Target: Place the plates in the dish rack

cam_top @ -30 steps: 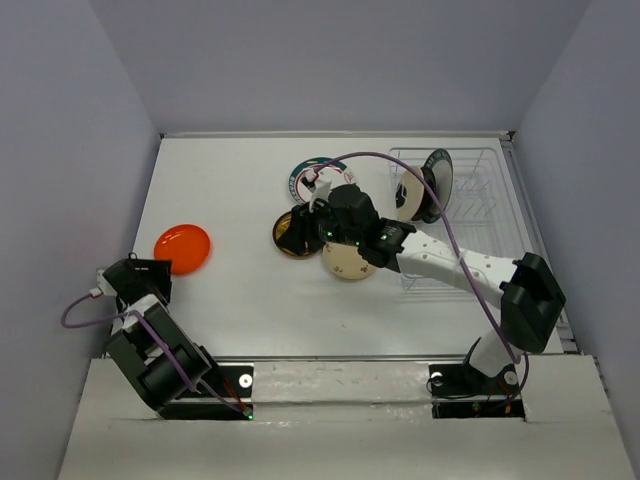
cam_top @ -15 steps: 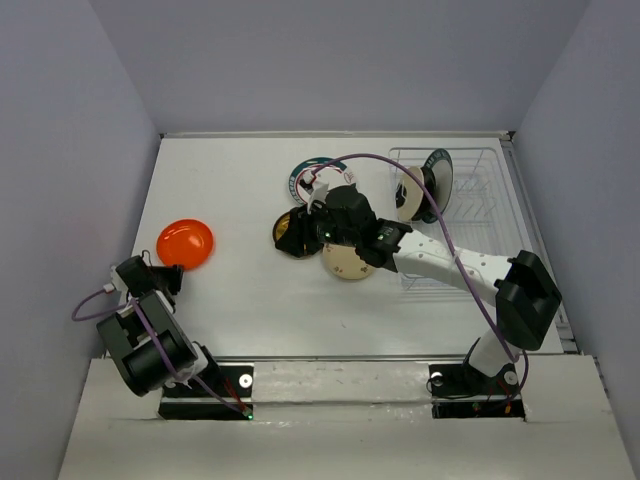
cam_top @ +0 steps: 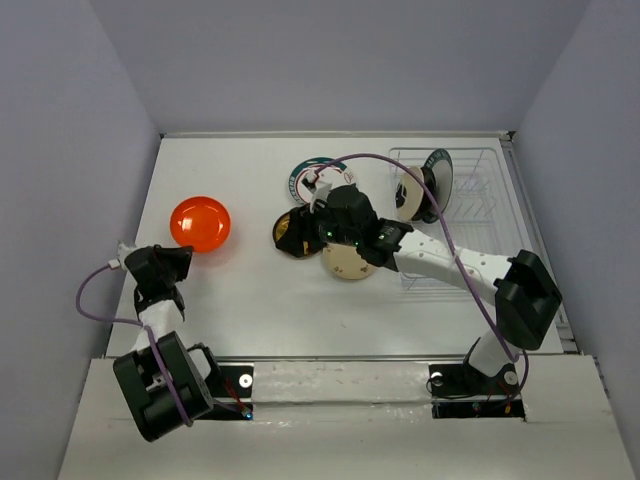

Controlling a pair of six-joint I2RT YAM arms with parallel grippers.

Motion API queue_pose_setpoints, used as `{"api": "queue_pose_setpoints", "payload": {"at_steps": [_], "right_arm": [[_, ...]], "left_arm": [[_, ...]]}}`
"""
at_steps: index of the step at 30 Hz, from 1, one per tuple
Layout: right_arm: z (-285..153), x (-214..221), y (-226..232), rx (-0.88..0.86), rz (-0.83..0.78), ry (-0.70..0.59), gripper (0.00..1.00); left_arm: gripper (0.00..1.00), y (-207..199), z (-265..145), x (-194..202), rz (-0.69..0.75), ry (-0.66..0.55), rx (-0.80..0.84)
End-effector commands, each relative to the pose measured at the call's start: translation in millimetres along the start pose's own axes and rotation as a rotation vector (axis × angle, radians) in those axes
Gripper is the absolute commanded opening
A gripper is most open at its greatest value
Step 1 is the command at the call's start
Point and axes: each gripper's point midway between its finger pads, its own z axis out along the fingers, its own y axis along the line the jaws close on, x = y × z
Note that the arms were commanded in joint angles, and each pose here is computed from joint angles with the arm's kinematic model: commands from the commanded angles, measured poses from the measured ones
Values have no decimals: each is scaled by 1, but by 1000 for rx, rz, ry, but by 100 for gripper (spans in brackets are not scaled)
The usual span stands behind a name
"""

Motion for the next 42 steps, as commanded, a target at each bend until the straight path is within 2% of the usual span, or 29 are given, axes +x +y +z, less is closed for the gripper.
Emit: {"api": "queue_pose_setpoints", "payload": {"at_steps": [1,5,6,9,13,18,25,28,30,31,34,35,38,39,40,42], "right_arm": [[-10,-21,-23,55,34,-55,66],[-23,-32,-45,67,51,-69,76],[-25,-34,-52,80,54,-69,77],[-29,-34,-64,76,56,-54,80],[-40,-38,-88,93,62,-54,78],[-45,-27,-72,-1,3,12,77],[-50,-21,-77,25,-8,14,73],[-49,-26,-87,68,-4,-3,65],[-49,-29,-91,92,2,-14,50],[-50,-31,-90,94,2,-22,36],[-54,-40,-93,132,6,-59,11],[-57,-44,-95,150,2,-76,7],[-82,-67,-114,259,5,-170,7],[-97,-78,-123,314,7,-210,7],[-107,-86,-130,356,12,-234,7],[-140,-101,-164,490,45,-289,7]], "left_arm": [[6,-67,-17,26,142,109,249],[6,-101,-37,62,223,259,397],[6,-110,-46,76,250,314,444],[6,-127,-62,94,294,379,524],[6,-150,-88,121,362,466,638],[6,-161,-103,142,404,538,693],[6,-179,-115,161,449,580,746],[6,-189,-125,170,485,613,796],[6,-193,-130,172,502,621,819],[6,-194,-133,175,509,631,828],[6,-196,-135,177,535,631,839],[19,-199,-137,177,549,629,846],[54,-196,-132,174,597,609,794],[74,-206,-135,169,615,588,803],[80,-203,-136,165,655,574,781],[99,-217,-143,154,704,520,797]]}}
